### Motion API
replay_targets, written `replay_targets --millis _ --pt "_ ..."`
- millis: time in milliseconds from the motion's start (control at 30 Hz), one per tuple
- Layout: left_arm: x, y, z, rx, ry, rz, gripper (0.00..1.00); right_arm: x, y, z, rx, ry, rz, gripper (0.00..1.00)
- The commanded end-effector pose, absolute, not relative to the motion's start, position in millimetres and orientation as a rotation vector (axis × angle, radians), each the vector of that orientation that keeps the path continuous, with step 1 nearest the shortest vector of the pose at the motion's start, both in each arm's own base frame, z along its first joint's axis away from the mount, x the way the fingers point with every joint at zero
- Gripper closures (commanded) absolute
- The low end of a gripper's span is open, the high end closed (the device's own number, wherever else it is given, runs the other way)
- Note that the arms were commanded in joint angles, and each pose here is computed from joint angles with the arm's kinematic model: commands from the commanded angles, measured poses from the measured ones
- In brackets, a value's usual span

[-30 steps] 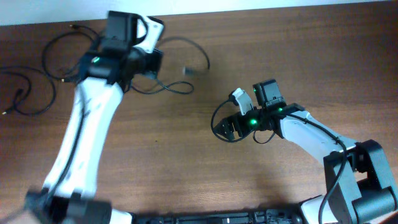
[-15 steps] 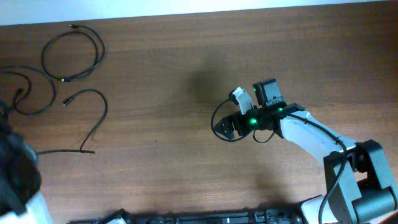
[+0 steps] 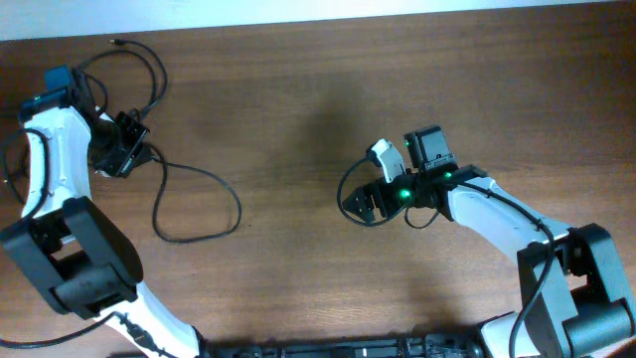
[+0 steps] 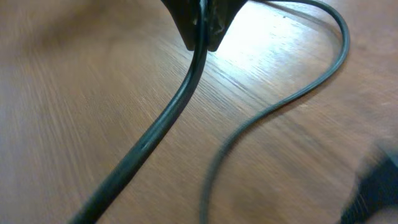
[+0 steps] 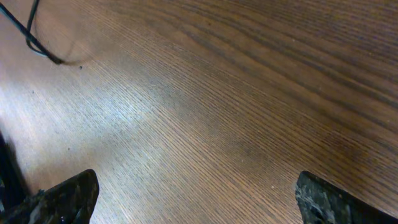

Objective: Untangle cables

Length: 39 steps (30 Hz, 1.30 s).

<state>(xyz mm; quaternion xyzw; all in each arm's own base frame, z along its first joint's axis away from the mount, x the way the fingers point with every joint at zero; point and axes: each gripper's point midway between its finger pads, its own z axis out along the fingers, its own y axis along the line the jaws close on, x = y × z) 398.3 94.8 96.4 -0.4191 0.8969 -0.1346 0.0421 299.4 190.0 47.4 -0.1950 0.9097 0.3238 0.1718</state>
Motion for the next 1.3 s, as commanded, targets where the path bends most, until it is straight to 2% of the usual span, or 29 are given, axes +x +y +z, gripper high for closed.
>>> replay_targets --millis 0,33,100,167,200,233,333,400,433,467,500,533,600,667,700,733,767,800,867,900,1000,1033,1100,1133,1167,1200,1267 --pt "402.2 34.6 107.1 -0.515 2.915 -0.662 1.0 300.1 189.4 47.5 -0.552 2.583 0.911 0.01" --pt "389.2 15.5 107.4 -0.229 2.975 -0.689 1.0 300.2 189.4 47.6 -0.552 2.582 0.911 0.01" --pt "379.1 -11.0 113.2 0.052 2.987 -0.729 1.0 300.2 189.4 47.6 -0.552 2.582 0.911 0.01" --pt "380.8 -46.0 136.6 0.391 2.796 -0.923 1.0 300.0 189.5 47.5 -0.552 2.583 0.912 0.01" --pt "372.0 -79.1 162.4 0.758 2.529 -1.075 1.0 300.1 189.5 47.6 -0.552 2.583 0.912 0.01" --pt "370.7 -85.2 166.0 0.83 2.469 -1.091 1.0 299.9 189.4 47.5 -0.552 2.584 0.912 0.01" --pt "383.6 -55.5 153.4 0.722 2.562 -0.951 1.0 299.4 189.2 47.2 -0.551 2.587 0.912 0.01" --pt "396.3 11.0 123.4 0.329 2.854 -0.553 0.98 299.5 189.2 47.2 -0.551 2.586 0.912 0.01" --pt "392.8 60.4 111.0 -0.035 2.989 -0.215 0.92 299.5 189.2 47.2 -0.552 2.586 0.911 0.01" --pt "391.0 69.5 109.8 -0.096 3.003 -0.146 0.92 300.3 188.2 46.5 -0.549 2.588 0.9 0.01" --pt "391.4 69.3 109.9 -0.095 3.001 -0.148 0.7 302.8 184.3 43.9 -0.54 2.597 0.858 0.01" --pt "392.0 69.1 110.0 -0.094 2.999 -0.147 0.01 303.4 183.2 43.1 -0.538 2.6 0.847 0.01" --pt "392.2 70.7 109.6 -0.114 2.999 -0.136 0.01 303.4 183.2 43.1 -0.538 2.6 0.847 0.01" --pt "381.0 100.6 106.4 -0.5 3.003 0.118 0.01 303.3 183.2 43.1 -0.538 2.6 0.847 0.02" --pt "363.9 127.3 107.6 -0.858 2.925 0.373 0.01 303.3 183.2 43.1 -0.538 2.6 0.847 0.01" --pt "347.7 144.7 106.9 -1.082 2.83 0.563 0.01 303.2 183.2 43.1 -0.537 2.601 0.848 0.01" --pt "343.3 146.9 101.9 -1.127 2.811 0.591 0.01 303.2 183.2 43.1 -0.537 2.601 0.848 0.01" --pt "344.2 143.7 92.3 -1.131 2.816 0.554 0.01 303.2 183.2 43.1 -0.537 2.601 0.848 0.01" --pt "349.8 111.5 59.7 -1.103 2.894 0.26 0.01 303.4 183.2 43.1 -0.537 2.6 0.847 0.01" --pt "360.4 81.0 39.8 -0.922 2.959 -0.031 0.01 303.3 183.2 43.1 -0.538 2.6 0.847 0.01" --pt "355.1 63.3 7.4 -0.856 2.963 -0.156 0.0 303.3 183.2 43.1 -0.537 2.601 0.848 0.01" --pt "350.9 61.7 -1.1 -0.854 2.965 -0.156 0.04 303.4 183.2 43.1 -0.537 2.6 0.847 0.01" --pt "337.8 67.6 -17.3 -0.843 2.98 -0.04 0.54 303.3 183.3 43.2 -0.536 2.601 0.849 0.01" --pt "326.3 82.9 -22.4 -0.846 2.989 0.123 0.69 303.3 183.2 43.1 -0.502 2.614 0.857 0.01" --pt "318.9 93.7 -23.4 -0.847 2.992 0.235 0.89 303.2 183.3 43.1 -0.489 2.619 0.861 0.01" --pt "313.4 103.5 -21.7 -0.851 2.99 0.334 1.0 303.2 183.3 43.1 -0.489 2.619 0.861 0.01" --pt "300.4 125.8 -10.8 -0.982 2.943 0.482 1.0 303.2 183.3 43.1 -0.489 2.619 0.861 0.01"
